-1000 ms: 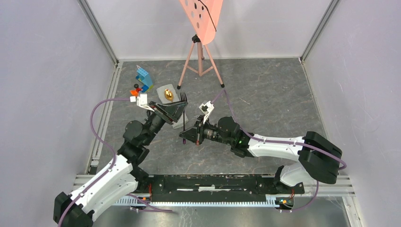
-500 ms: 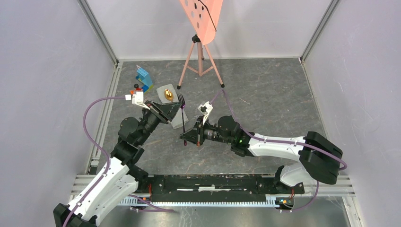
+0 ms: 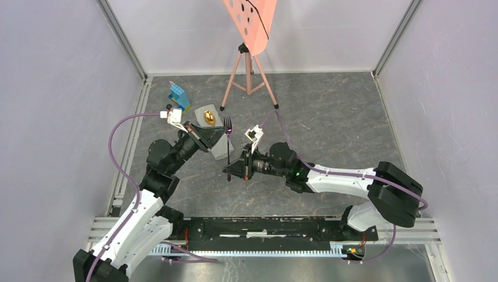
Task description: Fold the napkin into a case and place the utensils inside
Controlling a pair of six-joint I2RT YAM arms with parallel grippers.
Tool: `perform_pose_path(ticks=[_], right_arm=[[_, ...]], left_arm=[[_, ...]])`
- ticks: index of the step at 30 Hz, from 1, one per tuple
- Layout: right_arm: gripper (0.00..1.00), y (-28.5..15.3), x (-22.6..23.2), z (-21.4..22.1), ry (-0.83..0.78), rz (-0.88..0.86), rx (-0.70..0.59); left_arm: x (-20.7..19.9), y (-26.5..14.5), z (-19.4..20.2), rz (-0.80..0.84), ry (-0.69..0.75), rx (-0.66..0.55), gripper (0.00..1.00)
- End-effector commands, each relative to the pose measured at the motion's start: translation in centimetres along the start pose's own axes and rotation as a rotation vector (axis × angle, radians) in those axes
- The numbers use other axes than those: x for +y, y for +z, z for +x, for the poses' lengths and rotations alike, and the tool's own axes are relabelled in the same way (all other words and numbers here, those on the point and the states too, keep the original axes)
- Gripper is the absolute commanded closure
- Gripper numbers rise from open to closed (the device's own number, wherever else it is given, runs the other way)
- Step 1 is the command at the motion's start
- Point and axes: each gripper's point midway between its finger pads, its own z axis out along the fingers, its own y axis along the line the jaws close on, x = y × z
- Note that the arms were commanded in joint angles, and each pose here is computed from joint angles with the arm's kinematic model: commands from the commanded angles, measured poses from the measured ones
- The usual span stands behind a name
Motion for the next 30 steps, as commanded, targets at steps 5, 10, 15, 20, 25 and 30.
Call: perform_pose_path(ticks=[5, 10, 15, 20, 25, 30], right_arm=[[0.55, 0.7, -1.1, -3.0, -0.04, -0.006, -0.046], [0.42, 0.8, -4.4, -4.5, -0.042, 0.068, -0.073], [0.38, 2.5, -8.5, -5.4, -0.026, 0.169, -0.052], [0.72, 6.4, -11.8, -4.8, -0.047, 0.207, 0.042], [0.93, 9.9, -15.4, -3.0, -0.048, 0.249, 0.123], [1.0, 11.2, -18.3, -1.1, -0.013, 0.286, 0.165]], left_arm=[[1.8, 0.1, -3.0, -0.022, 0.032, -0.033, 0.98], [5.5, 0.6, -7.6, -0.087, 0.039, -0.14, 0.98], [9.6, 1.3, -11.7, -0.14, 0.068, -0.237, 0.98], [13.1, 2.2, -14.8, -0.111, 0.208, -0.329, 0.98], [17.4, 4.0, -15.4, -0.024, 0.239, -0.355, 0.98], [21.7, 4.9, -15.0, -0.05, 0.234, -0.357, 0.98]])
